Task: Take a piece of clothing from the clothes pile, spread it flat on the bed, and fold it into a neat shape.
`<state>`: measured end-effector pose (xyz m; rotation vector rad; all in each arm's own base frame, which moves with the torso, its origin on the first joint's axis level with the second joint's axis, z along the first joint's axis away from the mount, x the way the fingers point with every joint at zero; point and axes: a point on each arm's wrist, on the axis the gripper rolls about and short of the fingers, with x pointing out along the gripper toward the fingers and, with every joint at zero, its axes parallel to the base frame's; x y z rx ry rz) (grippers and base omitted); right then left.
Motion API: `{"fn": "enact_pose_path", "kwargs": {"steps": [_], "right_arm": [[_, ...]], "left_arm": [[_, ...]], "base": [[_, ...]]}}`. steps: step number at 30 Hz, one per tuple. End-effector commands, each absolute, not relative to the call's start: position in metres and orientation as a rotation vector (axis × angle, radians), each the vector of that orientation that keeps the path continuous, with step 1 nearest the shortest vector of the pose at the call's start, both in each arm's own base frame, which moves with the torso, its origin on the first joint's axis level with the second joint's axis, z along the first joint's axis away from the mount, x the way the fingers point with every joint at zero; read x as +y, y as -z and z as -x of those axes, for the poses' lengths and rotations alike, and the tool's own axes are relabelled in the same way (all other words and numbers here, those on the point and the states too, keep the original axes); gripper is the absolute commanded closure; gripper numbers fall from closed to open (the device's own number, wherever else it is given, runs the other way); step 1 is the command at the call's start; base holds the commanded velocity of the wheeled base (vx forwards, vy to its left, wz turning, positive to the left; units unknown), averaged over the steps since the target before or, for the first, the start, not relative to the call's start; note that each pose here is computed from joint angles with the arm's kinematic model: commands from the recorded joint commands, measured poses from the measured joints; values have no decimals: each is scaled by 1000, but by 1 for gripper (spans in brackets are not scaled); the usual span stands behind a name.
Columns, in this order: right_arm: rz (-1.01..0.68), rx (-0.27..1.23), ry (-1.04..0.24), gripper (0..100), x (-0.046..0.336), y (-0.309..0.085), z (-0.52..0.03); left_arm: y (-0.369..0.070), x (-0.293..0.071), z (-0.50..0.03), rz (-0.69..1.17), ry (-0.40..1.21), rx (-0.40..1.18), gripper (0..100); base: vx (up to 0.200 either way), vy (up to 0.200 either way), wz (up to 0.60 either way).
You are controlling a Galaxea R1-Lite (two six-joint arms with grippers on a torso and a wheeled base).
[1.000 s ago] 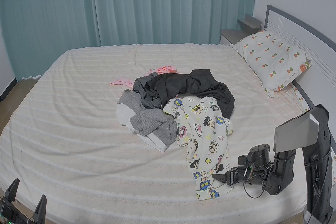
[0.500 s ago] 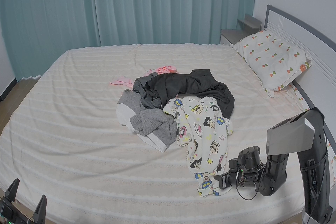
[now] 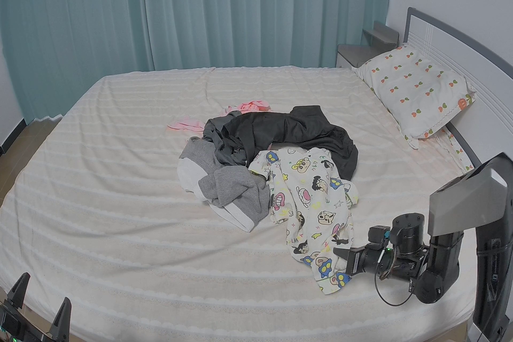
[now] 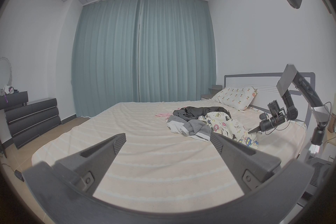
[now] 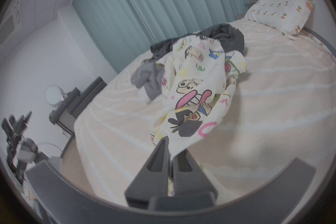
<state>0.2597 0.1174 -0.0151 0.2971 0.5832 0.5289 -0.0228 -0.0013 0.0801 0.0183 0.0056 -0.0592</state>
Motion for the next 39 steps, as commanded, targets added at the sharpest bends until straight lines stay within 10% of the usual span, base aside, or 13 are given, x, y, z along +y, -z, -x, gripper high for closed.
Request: {"fn": "enact_pose_path", "kwargs": {"steps": [1, 11, 18, 28, 39], "right_arm": [[-429, 387, -606, 100, 108, -61, -238], [-442, 130, -720, 100, 109, -137, -218], [-454, 55, -821, 100, 126, -208, -211], [-464, 53, -964, 100, 160, -246, -197], [-585, 146, -1016, 100, 172, -246, -188]], "left_arm": [[-76, -1, 23, -20, 58, 6, 0], [-91, -2, 26, -59, 75, -62, 0], [-228, -4, 1, 27, 252, -109, 0], [-195, -51, -102, 32, 805, 441, 0], [-111, -125, -186, -9, 861, 610, 0]], "base": [[0, 0, 0], [0, 0, 0], [0, 0, 0], [0, 0, 0], [0, 0, 0]]}}
